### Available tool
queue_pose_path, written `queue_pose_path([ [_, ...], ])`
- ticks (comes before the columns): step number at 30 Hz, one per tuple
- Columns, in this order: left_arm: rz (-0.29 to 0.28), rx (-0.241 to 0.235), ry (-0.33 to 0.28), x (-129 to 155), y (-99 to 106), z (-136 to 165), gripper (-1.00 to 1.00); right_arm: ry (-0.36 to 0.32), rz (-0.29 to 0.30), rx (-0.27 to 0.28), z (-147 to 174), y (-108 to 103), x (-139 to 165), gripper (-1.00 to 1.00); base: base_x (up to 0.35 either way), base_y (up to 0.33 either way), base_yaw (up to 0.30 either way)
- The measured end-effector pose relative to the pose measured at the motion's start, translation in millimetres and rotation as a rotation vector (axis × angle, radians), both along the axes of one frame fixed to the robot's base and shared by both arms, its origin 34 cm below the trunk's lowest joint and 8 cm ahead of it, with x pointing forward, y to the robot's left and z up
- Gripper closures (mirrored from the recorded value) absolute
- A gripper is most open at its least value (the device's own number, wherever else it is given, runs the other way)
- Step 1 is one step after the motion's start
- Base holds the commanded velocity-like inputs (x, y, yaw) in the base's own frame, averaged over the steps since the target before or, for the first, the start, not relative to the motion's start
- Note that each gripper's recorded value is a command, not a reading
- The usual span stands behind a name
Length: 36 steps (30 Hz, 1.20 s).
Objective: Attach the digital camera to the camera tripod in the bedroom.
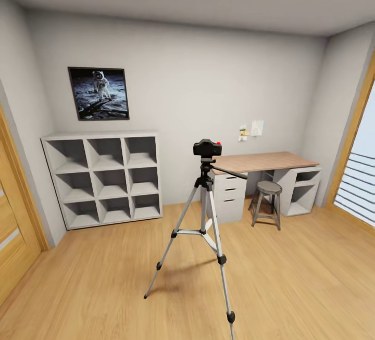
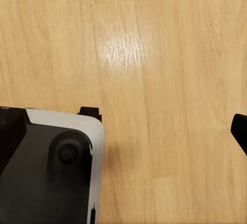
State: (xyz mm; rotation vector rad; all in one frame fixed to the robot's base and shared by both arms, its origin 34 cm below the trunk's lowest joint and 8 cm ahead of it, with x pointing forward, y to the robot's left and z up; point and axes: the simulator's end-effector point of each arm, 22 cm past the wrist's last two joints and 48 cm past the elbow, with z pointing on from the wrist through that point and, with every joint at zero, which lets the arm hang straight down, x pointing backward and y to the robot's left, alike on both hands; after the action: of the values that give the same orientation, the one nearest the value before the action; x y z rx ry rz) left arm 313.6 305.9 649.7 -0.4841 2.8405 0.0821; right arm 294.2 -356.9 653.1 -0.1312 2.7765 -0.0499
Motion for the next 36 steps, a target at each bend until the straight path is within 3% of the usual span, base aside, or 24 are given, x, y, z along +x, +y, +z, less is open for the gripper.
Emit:
queue_pose_path([
  [5,0.001,0.005,0.017,-22,2,-6,-1.0,-0.002,-0.001,0.0,0,0,1,-1.0,0.0,0.0,0.0],
  [21,0.004,0.024,-0.01,-20,8,-5,-1.0,0.005,0.0,0.004,0,1,-1,-1.0,0.0,0.0,0.0],
  [28,0.0,0.019,-0.013,-18,5,-5,-1.0,0.068,-0.014,0.006,-5,0,-15,-1.0,0.0,0.0,0.0],
  [36,-0.001,0.018,-0.013,-18,4,-5,-1.0,0.086,-0.018,0.002,-6,-1,-18,-1.0,0.0,0.0,0.0],
])
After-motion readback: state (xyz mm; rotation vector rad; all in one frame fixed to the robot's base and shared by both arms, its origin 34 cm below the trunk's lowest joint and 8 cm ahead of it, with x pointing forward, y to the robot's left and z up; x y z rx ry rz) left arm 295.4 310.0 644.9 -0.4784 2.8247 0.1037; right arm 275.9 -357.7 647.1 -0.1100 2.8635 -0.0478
